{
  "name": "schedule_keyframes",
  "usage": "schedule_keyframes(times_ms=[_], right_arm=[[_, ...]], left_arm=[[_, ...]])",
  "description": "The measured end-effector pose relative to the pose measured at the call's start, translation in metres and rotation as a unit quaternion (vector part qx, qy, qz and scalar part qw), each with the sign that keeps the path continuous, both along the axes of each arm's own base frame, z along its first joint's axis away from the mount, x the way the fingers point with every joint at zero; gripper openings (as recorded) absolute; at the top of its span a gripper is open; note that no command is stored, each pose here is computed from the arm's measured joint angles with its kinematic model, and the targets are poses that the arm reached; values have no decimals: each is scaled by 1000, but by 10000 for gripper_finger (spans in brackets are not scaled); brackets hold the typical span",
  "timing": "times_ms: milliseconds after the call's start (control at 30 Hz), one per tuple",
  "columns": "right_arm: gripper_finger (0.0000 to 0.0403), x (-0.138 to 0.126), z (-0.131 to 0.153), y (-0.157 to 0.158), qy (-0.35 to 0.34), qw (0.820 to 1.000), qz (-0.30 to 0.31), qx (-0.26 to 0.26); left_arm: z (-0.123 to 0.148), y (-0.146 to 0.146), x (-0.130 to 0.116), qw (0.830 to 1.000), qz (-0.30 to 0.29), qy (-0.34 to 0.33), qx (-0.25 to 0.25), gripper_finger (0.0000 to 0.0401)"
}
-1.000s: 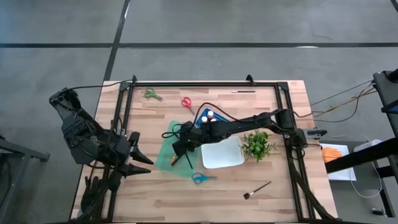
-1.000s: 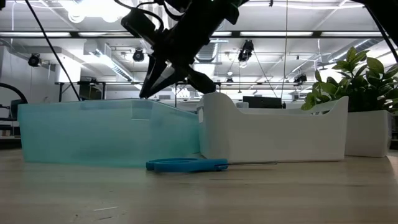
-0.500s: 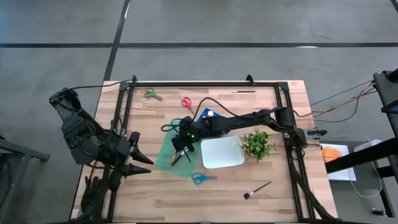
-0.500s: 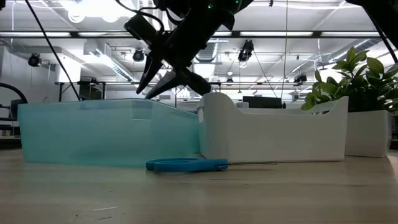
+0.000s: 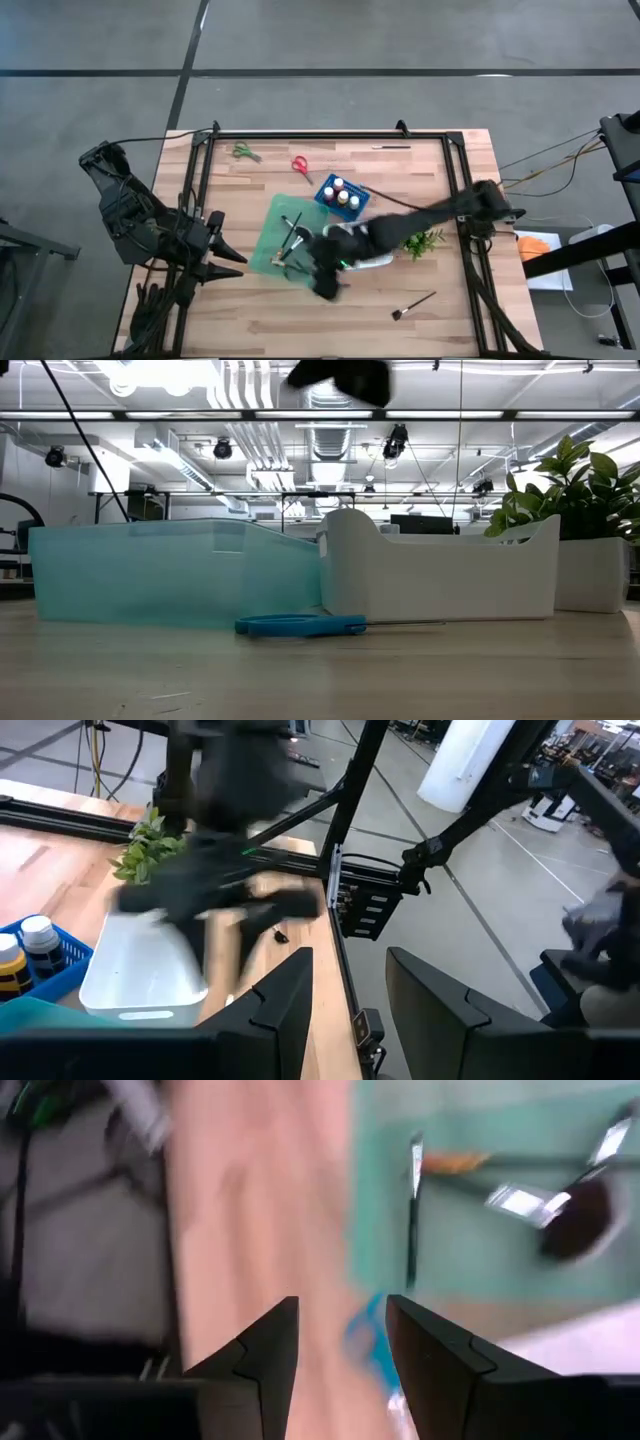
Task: Pick & Place Paint Supplies
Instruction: Put the black brow brush into the green bin
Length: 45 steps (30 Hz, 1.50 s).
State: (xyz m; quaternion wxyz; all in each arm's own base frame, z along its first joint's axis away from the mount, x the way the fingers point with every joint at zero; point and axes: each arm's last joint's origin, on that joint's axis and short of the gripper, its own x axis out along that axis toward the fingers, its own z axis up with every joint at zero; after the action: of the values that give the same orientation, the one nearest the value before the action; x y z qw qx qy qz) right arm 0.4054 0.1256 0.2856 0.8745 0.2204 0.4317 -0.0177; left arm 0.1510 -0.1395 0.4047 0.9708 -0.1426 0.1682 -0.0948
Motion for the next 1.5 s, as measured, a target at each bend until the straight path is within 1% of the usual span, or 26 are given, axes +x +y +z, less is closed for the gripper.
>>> schedule_keyframes(times_ms=[133,200,300,400,533,667,800,967,1200,1500], right_arm=[[150,-50,10,49,22,994,109,16],[150,-78,7,69,48,987,153,17],[150,-117,-5,90,84,976,203,-8],[150,-145,-18,102,97,968,231,-28],[150,-169,-50,108,135,966,217,-43],[150,-175,-74,109,130,969,207,-29],[150,-177,-91,105,131,970,203,-32],[150,-182,-106,97,143,969,196,-51],[150,-188,-125,91,135,970,196,-47],[150,-193,-140,85,137,970,194,-47]], left_arm=[[0,0,0,1000,-3,-2,9,137],[0,0,0,1000,-6,-4,18,137],[0,0,0,1000,-8,-6,25,137],[0,0,0,999,-11,-7,33,137],[0,0,0,999,-11,-7,35,137],[0,0,0,999,-12,-8,36,137],[0,0,0,999,-9,-8,33,137],[0,0,0,1000,0,-8,25,137],[0,1,1,1000,17,-8,16,138],[2,2,1,999,35,-16,9,138]])
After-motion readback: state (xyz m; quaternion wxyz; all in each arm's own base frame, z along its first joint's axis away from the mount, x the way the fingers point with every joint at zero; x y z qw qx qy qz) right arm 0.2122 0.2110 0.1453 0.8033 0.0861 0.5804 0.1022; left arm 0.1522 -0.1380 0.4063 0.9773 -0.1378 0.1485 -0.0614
